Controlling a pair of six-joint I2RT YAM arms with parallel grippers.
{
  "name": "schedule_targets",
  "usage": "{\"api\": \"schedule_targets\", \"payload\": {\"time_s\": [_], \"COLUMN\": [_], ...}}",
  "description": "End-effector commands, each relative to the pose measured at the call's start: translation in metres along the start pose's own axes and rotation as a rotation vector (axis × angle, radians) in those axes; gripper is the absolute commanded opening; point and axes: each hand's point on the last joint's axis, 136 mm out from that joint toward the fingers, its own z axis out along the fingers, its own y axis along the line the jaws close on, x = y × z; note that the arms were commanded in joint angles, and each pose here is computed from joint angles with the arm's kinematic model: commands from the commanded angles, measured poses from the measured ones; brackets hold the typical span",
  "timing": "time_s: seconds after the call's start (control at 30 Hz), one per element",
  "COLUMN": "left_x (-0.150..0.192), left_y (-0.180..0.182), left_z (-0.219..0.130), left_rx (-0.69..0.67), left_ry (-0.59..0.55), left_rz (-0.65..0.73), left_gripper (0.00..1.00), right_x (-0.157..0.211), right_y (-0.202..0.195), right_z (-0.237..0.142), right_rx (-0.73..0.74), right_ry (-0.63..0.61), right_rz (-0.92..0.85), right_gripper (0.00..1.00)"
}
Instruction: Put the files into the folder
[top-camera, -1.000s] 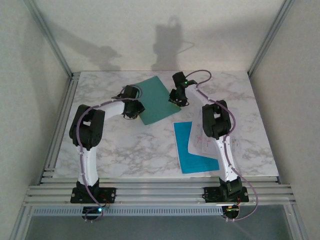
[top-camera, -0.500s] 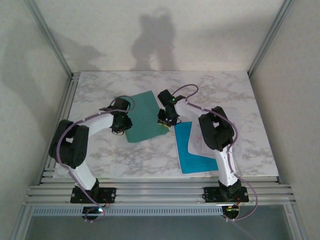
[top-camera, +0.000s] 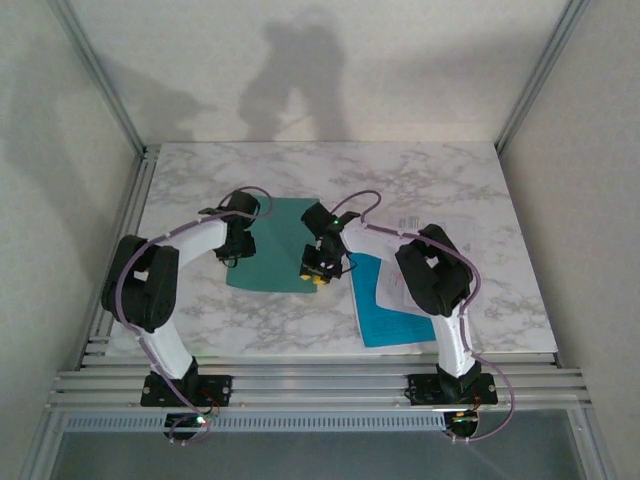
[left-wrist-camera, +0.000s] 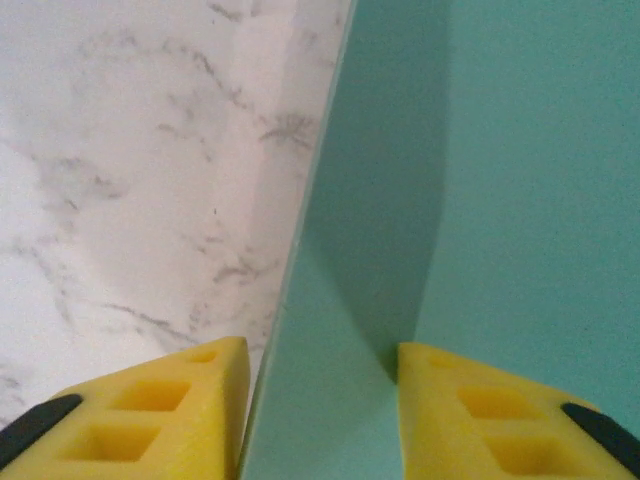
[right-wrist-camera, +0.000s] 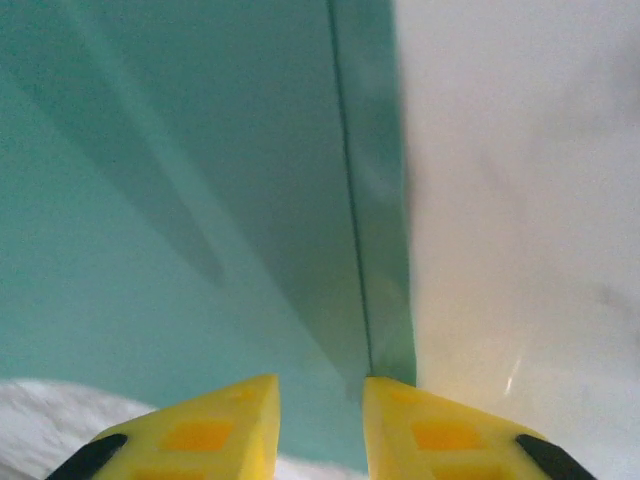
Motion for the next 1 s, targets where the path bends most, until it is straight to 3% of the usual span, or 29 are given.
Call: {"api": "schedule_targets", "payload": {"time_s": [0.0,0.13,0.27,0.57,0.97], "left_x": [-0.016,-0.026,-0.015,0.048,0.095], "left_y": [0.007,0.007,-0.006,-0.051,-0.049], "left_z": [-0.004,-0.031,-0.052,-0.068,-0.063], "left_rx": [-0.044,0.005,0.136,0.462,0.550], "left_ry": [-0.054,-0.117,-0.092,0.074,0.177], "left_rz": [-0.042,-0.132,-0.229,-0.467,-0.637], "left_gripper": [0.49,0.63,0.64,0.65,0.74], "right_x": [0.019,0.010,-0.004,-0.033,-0.034], "right_y": [-0.001,-0.002,0.002,0.006,-0.003], "right_z": [-0.027,-0.038,-0.033,-0.017,0.006], "right_rx": [0.026,-0.006,-0.036,-0.017,0.011], "right_ry": [-0.032,-0.115,-0.145,-0.149,-0.111], "right_rz": [-0.056,-0.075,-0.080,-0.101,-0.091], "right_gripper": [0.30,0.33,0.37,0.39,0.39]}}
